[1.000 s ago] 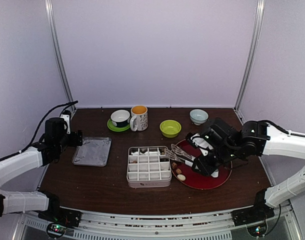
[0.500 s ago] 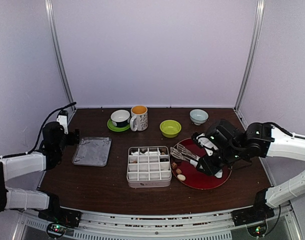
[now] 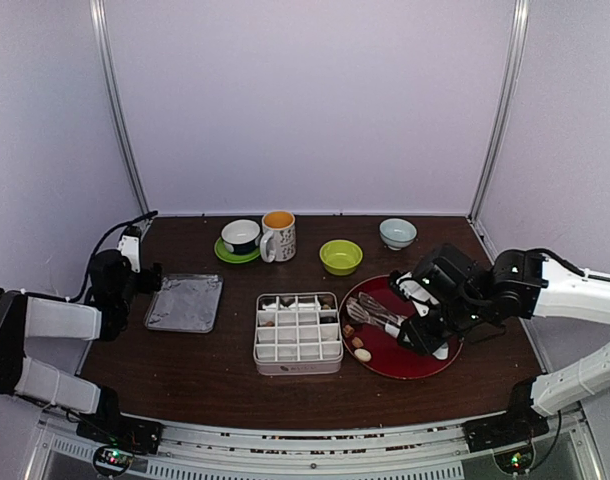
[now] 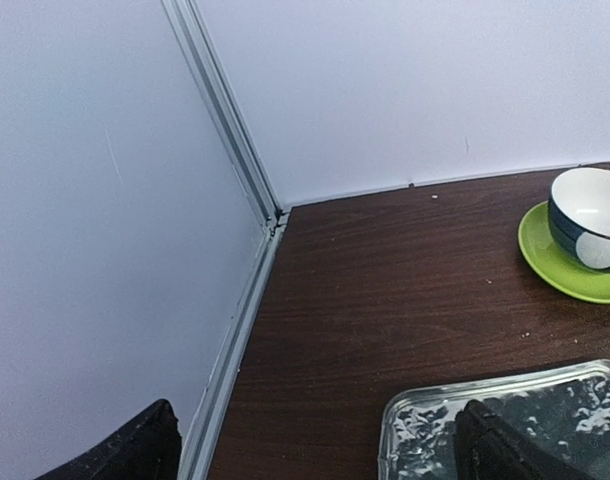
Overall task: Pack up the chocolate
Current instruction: Pick up the fake chocolate from the plate.
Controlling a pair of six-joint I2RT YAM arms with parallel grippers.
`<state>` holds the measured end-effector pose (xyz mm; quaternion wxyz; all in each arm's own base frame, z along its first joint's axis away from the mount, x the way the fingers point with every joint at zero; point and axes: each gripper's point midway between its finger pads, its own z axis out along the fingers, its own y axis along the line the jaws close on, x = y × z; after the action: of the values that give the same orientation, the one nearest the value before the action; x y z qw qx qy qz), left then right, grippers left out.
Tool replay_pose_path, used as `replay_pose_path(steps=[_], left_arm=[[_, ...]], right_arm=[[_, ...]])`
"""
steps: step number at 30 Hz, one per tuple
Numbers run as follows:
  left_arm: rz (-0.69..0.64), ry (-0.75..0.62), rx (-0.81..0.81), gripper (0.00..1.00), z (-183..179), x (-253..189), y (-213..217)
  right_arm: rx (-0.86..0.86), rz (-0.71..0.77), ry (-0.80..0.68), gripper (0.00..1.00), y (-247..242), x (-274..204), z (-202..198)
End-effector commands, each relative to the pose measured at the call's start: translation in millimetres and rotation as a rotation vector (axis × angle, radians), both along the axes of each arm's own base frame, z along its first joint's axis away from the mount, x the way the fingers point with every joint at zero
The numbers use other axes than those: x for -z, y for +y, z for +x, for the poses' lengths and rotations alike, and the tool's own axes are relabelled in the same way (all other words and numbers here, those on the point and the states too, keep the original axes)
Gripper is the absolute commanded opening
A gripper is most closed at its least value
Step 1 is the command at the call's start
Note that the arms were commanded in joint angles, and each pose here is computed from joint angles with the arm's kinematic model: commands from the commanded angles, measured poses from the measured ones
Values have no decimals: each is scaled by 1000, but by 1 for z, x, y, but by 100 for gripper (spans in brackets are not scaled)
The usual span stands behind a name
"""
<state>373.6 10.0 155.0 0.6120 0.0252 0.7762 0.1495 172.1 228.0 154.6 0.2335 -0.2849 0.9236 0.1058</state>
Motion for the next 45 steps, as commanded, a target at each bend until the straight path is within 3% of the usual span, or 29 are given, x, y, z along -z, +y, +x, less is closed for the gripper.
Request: replay_pose_path(steps=[1,6,10,27,38,45], left_arm=[[-16,-86,38,98,12,-25,5],[-12,-84,65,98,15,-18,7],[-12,-193,92,98,9,-22,6],[-21,-167,68,98,11,-12,11],[-21,-167,68,98,11,-12,11],[-21,-167,67,98,11,-12,11]], right_arm=[[18,16,-8,39,-5,-3,0],[20,27,-6,39,-6,-4,-1],[23,34,-2,39,-5,-8,-1],[5,59,56,39,1,7,-10],[41,87,51,39,-10,0,-13],[90,26,66,38,-34,-1,-19]])
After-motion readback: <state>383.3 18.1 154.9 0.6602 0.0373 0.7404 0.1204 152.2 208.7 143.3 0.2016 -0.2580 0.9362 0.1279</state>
